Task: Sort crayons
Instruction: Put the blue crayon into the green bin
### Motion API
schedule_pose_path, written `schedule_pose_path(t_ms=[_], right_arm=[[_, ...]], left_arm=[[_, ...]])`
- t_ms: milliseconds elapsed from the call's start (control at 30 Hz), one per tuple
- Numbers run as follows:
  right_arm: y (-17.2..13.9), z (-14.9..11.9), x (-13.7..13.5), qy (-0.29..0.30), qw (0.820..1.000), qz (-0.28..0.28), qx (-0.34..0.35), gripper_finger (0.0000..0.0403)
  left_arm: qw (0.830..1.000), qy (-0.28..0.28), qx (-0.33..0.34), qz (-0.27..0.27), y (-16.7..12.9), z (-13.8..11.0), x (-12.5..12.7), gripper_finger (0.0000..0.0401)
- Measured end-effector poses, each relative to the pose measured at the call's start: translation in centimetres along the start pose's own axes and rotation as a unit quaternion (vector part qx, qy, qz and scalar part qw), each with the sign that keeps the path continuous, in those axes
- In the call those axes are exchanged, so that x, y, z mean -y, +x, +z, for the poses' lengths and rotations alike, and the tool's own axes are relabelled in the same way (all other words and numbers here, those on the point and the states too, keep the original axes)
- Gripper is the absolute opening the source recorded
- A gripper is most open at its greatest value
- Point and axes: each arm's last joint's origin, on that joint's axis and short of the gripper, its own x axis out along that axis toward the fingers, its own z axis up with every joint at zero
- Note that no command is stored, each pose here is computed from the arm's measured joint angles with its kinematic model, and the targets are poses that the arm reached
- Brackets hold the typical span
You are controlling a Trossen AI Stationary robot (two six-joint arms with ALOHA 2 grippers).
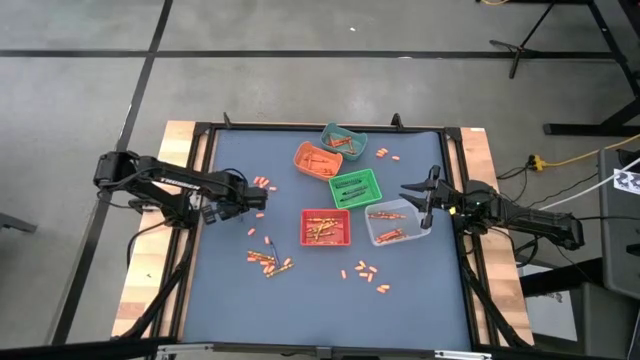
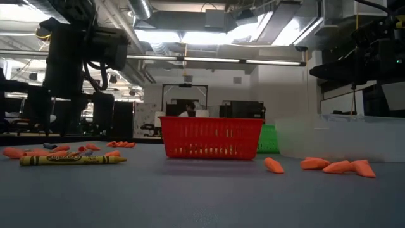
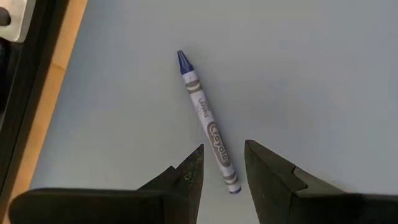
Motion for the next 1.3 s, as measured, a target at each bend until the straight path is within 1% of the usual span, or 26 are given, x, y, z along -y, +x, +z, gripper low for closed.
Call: schedule_pose_path(t_ms=[233,367,700,800,1133,1300], right_arm=[[0.0,0.0,0.0,0.000,1.000,0.000,0.000,0.0113],[0.0,0.0,0.0,0.000,1.000,0.000,0.000,0.0113],[0.0,0.0,0.0,0.000,1.000,0.000,0.000,0.0113],[0.0,0.0,0.0,0.000,1.000,0.000,0.000,0.0113],[0.0,0.0,0.0,0.000,1.000,0.000,0.000,0.0113],[0.0,0.0,0.0,0.000,1.000,0.000,0.000,0.0113]], left_arm=[[0.999,0.005,0.014,0.030,1.1,-0.5,0.3,0.0101],[0.999,0.012,0.017,0.034,1.7,-1.0,0.5,0.0101],[0.999,0.029,0.029,0.014,2.1,-1.9,0.9,0.0098],[0.999,0.037,0.035,0.009,2.1,-2.2,0.8,0.0087],[0.998,0.046,0.048,-0.003,2.1,-2.5,0.7,0.0025],[0.997,0.047,0.059,-0.008,2.1,-2.4,0.7,0.0014]])
